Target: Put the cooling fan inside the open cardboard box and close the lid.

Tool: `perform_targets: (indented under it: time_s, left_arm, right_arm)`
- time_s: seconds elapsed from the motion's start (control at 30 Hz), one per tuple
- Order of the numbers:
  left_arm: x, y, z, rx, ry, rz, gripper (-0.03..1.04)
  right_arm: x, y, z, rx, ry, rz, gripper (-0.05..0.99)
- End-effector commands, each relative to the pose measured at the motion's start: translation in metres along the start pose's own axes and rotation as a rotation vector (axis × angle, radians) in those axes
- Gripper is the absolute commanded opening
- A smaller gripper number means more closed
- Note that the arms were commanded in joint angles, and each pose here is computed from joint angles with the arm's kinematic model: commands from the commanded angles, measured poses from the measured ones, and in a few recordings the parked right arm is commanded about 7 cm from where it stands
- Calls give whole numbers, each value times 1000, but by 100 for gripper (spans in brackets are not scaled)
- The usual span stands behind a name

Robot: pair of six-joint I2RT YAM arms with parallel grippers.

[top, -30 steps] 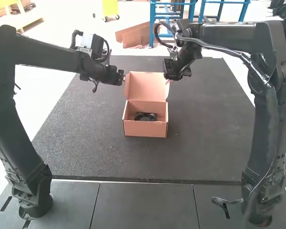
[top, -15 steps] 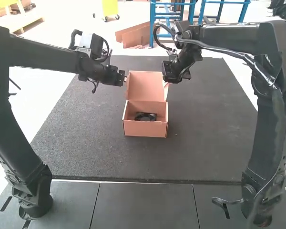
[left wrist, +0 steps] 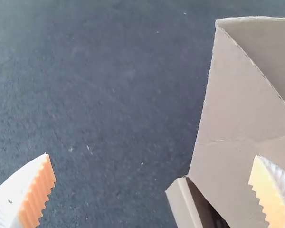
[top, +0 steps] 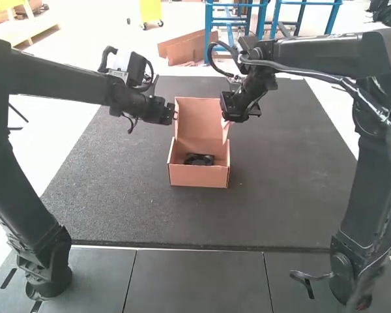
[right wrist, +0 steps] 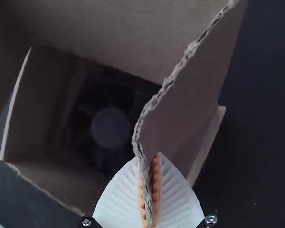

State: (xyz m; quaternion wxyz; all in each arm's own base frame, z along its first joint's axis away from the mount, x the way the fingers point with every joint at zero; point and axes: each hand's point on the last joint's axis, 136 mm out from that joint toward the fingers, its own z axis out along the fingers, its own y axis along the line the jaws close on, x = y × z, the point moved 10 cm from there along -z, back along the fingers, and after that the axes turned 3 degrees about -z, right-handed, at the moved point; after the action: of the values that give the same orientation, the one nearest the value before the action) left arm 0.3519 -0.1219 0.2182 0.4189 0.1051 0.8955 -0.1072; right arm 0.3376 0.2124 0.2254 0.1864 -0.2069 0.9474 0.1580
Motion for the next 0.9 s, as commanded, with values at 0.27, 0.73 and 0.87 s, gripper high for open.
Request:
perform_targets:
  time_s: [0.27,0.73,0.87]
  left_arm:
    - [-4,-8,-15,74,-33,-22,97]
    - [19,-5,-27,66,3,-21,97]
    - [32,-3,-36,56,28,-16,97]
  right_arm:
    - [18,9,-3,-43,37,-5,-1]
    - [47,13,8,-40,119,-26,-1]
    - [54,11,11,-28,145,-30,-1]
